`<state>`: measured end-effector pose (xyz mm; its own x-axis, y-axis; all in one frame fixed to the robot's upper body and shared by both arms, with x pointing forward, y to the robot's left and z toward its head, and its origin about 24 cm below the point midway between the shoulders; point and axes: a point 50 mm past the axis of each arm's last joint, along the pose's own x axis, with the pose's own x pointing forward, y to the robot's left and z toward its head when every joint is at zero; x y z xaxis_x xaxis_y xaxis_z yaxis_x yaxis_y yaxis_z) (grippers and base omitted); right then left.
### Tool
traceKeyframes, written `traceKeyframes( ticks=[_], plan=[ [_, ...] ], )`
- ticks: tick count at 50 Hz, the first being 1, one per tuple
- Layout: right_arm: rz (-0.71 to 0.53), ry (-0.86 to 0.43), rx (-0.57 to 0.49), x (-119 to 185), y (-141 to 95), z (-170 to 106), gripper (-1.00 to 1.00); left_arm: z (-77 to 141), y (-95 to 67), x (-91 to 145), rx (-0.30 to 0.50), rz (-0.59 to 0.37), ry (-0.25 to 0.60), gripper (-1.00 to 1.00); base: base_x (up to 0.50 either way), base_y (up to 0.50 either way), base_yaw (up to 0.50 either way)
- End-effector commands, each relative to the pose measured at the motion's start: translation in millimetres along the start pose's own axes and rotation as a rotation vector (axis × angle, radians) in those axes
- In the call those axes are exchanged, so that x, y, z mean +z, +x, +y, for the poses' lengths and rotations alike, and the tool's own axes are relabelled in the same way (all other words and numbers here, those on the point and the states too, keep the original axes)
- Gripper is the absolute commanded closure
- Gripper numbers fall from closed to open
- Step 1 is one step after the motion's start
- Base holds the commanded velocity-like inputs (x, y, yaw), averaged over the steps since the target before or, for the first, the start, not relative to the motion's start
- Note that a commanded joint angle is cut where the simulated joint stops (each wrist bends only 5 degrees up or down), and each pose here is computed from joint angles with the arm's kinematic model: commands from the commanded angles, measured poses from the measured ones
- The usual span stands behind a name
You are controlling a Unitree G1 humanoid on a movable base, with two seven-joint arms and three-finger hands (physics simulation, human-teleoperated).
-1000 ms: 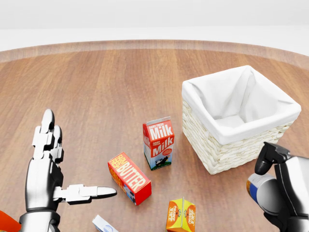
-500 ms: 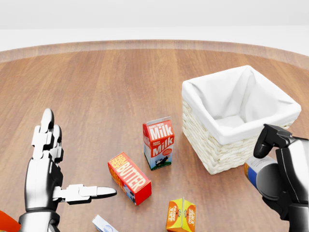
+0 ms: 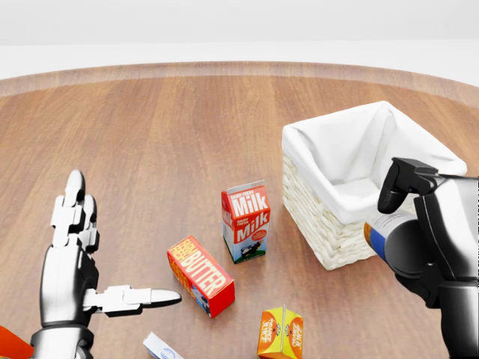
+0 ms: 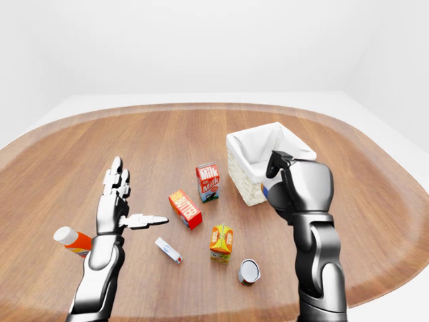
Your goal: Pick up the alphabet soup and the tomato sauce, and put them in the basket.
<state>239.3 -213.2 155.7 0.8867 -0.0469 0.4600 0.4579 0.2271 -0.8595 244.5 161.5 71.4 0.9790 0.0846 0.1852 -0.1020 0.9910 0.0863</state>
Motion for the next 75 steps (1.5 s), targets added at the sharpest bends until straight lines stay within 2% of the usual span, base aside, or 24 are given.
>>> traceKeyframes(
  ticks=[1, 14, 33, 48, 57, 75],
  plan=[
    [-0.058, 0.022, -0.051, 9, 16, -10, 1.0, 3, -0.5, 2, 0.006, -0.009, -0.021, -1.0, 0.0, 0.0, 0.0],
    [-0.088, 0.023, -0.047, 13, 29, -11, 1.0, 3, -0.8, 3, 0.004, -0.013, -0.021, -1.0, 0.0, 0.0, 0.0],
    [-0.108, -0.052, 0.002, 14, 51, 2, 1.0, 3, -0.9, 4, 0.002, -0.014, -0.02, -1.0, 0.0, 0.0, 0.0],
    [-0.142, -0.052, 0.002, 23, 81, 2, 1.0, 3, -1.5, 3, 0.002, -0.011, -0.021, -1.0, 0.0, 0.0, 0.0],
    [-0.123, -0.065, 0.048, 19, 99, 14, 1.0, 2, -0.2, 3, 0.003, -0.011, -0.021, -1.0, 0.0, 0.0, 0.0],
    [-0.098, -0.06, 0.065, 15, 125, 20, 1.0, 2, 0.1, 3, 0.003, -0.013, -0.022, -1.0, 0.0, 0.0, 0.0]
  ],
)
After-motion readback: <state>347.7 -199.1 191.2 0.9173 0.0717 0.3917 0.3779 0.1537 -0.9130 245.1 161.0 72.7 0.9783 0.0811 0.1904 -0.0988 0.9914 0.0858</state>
